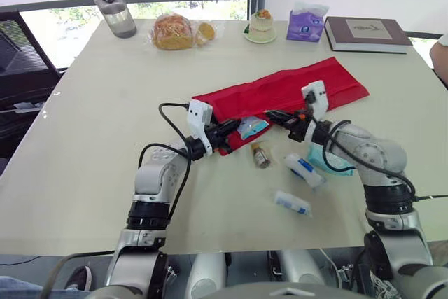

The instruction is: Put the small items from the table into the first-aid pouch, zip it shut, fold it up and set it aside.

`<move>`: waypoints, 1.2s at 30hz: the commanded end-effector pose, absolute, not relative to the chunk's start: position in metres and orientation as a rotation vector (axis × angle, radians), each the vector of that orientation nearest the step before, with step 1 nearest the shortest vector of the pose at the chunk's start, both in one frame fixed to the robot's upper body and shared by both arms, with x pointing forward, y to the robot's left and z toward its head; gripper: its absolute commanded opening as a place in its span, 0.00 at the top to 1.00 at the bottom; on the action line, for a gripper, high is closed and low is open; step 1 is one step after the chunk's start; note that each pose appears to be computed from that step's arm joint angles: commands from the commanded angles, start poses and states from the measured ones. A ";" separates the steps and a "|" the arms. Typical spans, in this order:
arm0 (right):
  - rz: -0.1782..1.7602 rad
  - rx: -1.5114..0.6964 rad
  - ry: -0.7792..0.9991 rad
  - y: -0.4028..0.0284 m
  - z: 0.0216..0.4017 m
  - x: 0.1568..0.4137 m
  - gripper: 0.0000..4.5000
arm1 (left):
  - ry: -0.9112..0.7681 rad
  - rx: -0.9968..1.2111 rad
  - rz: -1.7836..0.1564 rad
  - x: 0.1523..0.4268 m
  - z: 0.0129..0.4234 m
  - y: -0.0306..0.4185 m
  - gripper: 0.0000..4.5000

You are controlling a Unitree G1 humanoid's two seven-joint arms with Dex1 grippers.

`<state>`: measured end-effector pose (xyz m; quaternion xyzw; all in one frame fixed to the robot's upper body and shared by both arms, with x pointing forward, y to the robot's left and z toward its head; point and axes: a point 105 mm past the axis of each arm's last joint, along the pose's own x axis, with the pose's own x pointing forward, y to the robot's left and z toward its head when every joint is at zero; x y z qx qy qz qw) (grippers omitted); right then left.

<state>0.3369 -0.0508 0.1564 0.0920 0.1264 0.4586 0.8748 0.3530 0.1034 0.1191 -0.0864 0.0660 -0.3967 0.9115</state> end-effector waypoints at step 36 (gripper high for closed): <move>0.729 -0.025 0.070 0.010 0.151 0.392 0.99 | 0.110 -0.106 -0.952 0.339 0.124 0.078 1.00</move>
